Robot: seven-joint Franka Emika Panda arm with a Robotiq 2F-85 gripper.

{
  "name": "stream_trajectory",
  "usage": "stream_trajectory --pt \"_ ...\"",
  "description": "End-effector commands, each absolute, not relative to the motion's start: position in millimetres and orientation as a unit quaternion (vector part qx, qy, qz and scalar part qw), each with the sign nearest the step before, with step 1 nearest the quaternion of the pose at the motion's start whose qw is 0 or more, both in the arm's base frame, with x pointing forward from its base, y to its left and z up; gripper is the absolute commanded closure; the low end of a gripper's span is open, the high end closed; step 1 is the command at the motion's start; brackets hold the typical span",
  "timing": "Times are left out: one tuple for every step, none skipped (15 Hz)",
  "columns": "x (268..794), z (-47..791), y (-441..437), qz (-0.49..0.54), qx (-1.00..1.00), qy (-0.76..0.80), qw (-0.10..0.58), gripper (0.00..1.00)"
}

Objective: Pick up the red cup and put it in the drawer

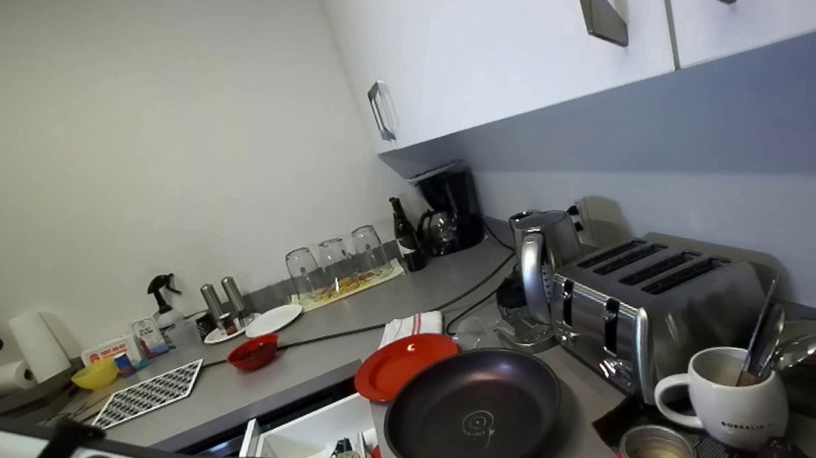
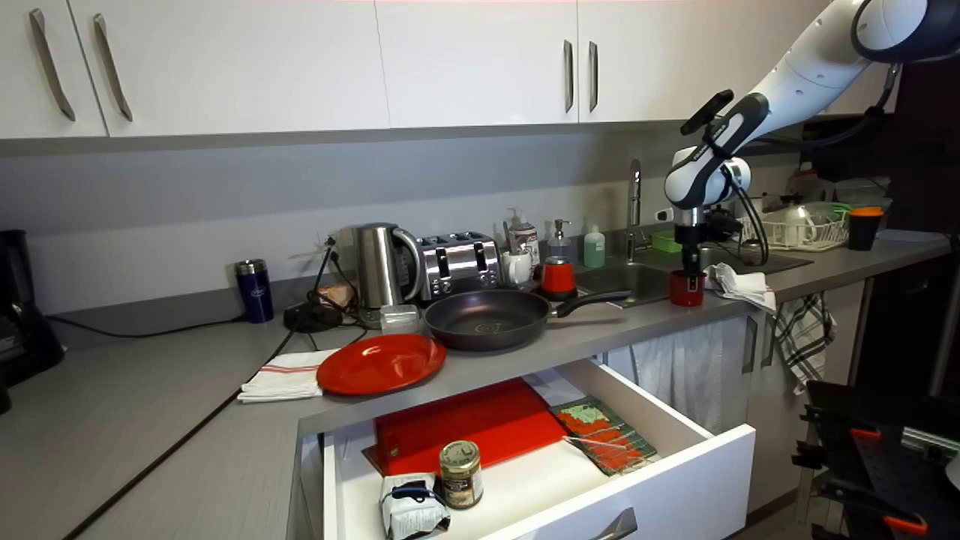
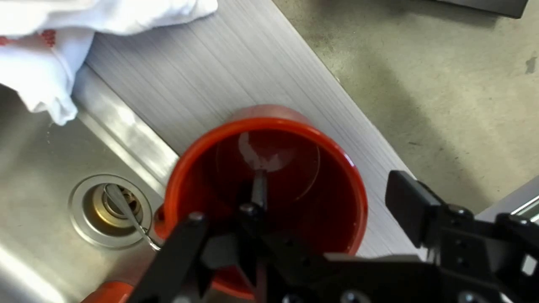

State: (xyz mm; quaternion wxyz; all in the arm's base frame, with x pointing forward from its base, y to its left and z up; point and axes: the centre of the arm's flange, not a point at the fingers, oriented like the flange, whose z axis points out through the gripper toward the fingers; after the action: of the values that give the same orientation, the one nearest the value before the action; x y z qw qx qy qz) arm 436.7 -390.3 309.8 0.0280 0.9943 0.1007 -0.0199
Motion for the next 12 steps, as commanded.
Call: stream_trajectory --pt "432 311 -386 -0.019 0.994 0.098 0.038 0.56" --pt "432 311 -386 -0.019 0.994 0.098 0.038 0.64" --pt "432 311 -386 -0.019 0.994 0.098 0.039 0.71" --pt "432 312 -386 -0.019 0.994 0.097 0.039 0.80" --pt "432 312 -386 -0.018 0.994 0.097 0.039 0.87" --pt "432 313 -386 -0.018 0.994 0.096 0.039 0.92" --pt "432 313 -386 -0.017 0.994 0.096 0.039 0.95" --pt "432 313 -385 -0.017 0.995 0.095 0.040 0.96" --pt "432 315 -385 -0.016 0.995 0.094 0.043 0.99" --pt "432 316 -385 -0.014 0.995 0.093 0.043 0.94" --pt "431 319 -385 -0.013 0.995 0.091 0.044 0.93" --pt "432 323 -384 -0.010 0.995 0.089 0.046 0.93"
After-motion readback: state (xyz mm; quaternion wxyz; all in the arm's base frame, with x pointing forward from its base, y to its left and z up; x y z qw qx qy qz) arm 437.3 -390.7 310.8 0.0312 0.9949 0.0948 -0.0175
